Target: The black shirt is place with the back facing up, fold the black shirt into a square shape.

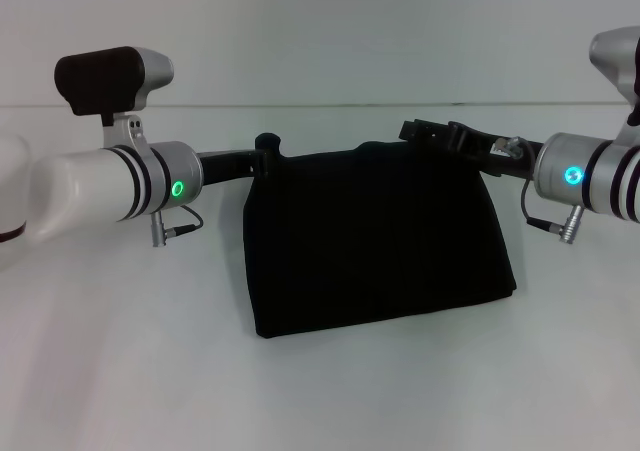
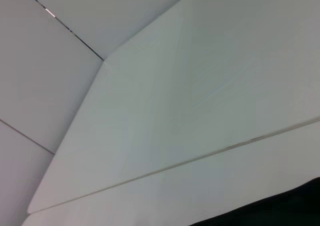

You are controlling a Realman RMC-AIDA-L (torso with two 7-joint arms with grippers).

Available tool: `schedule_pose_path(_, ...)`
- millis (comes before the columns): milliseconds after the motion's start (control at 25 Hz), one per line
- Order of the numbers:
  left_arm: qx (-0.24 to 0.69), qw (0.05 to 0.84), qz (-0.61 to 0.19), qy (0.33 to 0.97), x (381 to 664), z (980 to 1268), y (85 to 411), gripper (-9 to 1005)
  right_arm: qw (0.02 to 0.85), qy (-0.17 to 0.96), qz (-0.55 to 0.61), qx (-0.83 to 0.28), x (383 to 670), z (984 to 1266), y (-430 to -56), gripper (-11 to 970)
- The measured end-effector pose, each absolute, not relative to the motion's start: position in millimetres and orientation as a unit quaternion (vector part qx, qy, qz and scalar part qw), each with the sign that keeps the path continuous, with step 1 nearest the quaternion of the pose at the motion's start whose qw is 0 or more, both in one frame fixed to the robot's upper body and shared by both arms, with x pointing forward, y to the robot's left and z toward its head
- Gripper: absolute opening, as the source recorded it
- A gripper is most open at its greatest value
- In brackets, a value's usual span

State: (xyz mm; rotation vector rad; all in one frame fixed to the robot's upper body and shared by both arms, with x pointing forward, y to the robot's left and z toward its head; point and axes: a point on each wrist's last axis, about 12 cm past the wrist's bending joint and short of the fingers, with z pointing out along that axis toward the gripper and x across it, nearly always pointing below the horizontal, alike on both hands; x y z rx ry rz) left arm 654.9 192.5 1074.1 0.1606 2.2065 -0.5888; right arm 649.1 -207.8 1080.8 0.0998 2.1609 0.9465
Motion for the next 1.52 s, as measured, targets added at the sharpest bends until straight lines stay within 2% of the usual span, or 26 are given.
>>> schedule_pose_path(200,0.062,0.415,-0.233,0.877,655.1,1074.2,194.4,14,0.391,0.85,0.35,0.041,650.4,1080.1,-221.9,752)
schedule_pose_path(560,0.057,0.415,-0.233,0.878,654.4,1073.0,196.5,13,0.417,0.848,0.323,0.044,662.2,1096.6,-258.9,747)
schedule_pose_path(960,0.055,0.416,-0.232,0.878,654.5,1072.8,197.1,14,0.366,0.853,0.371,0.015,649.9,1105.3,-276.2,741)
schedule_pose_path(1200,0.055,0.415,-0.232,0.878,654.1,1072.4,197.4,14,0.333,0.869,0.366,0.016,642.4,1092.9,-268.7,738)
schedule_pose_path(1520,0.057,0.415,-0.234,0.878,654.0,1072.7,197.0,14,0.333,0.871,0.361,0.01,646.9,1084.7,-226.8,733)
